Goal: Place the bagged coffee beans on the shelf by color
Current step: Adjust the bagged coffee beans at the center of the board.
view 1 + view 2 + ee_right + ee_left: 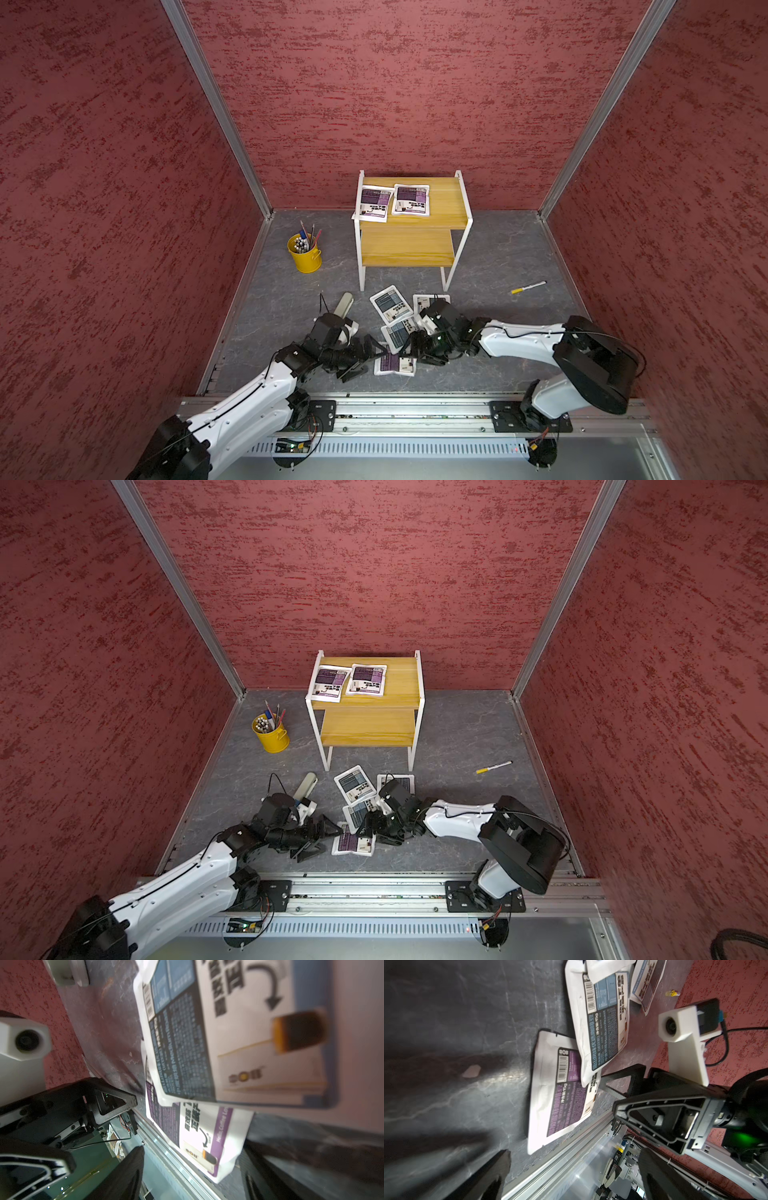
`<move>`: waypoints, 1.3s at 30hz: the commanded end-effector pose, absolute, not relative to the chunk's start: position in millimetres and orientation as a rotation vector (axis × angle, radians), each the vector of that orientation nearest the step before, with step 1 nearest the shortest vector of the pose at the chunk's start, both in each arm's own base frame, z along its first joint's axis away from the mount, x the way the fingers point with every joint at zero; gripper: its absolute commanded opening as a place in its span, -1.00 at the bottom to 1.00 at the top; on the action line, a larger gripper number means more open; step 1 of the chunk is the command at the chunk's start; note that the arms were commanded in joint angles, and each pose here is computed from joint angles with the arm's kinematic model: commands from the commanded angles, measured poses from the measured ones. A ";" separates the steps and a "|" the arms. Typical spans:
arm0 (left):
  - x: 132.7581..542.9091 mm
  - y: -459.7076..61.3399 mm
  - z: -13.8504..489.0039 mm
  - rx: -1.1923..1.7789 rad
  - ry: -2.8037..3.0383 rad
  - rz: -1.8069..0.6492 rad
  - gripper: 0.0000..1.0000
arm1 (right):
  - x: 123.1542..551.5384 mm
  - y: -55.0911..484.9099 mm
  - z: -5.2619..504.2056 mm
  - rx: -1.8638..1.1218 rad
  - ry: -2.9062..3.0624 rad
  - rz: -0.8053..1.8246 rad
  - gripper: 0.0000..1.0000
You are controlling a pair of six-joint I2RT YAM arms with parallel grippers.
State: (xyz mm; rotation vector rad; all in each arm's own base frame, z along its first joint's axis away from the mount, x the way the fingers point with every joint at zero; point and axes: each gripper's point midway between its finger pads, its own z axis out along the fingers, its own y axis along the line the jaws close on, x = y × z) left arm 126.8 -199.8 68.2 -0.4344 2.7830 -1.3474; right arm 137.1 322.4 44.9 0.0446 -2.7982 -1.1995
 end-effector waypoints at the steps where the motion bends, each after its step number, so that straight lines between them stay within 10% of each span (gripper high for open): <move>1: 127.7 -189.3 79.4 -0.497 2.807 -1.259 0.99 | 124.1 337.5 44.7 0.078 -2.753 -1.235 0.52; 39: 127.5 -233.5 60.4 -0.588 2.874 -1.401 0.99 | 168.2 334.9 40.1 0.257 -2.912 -1.053 0.53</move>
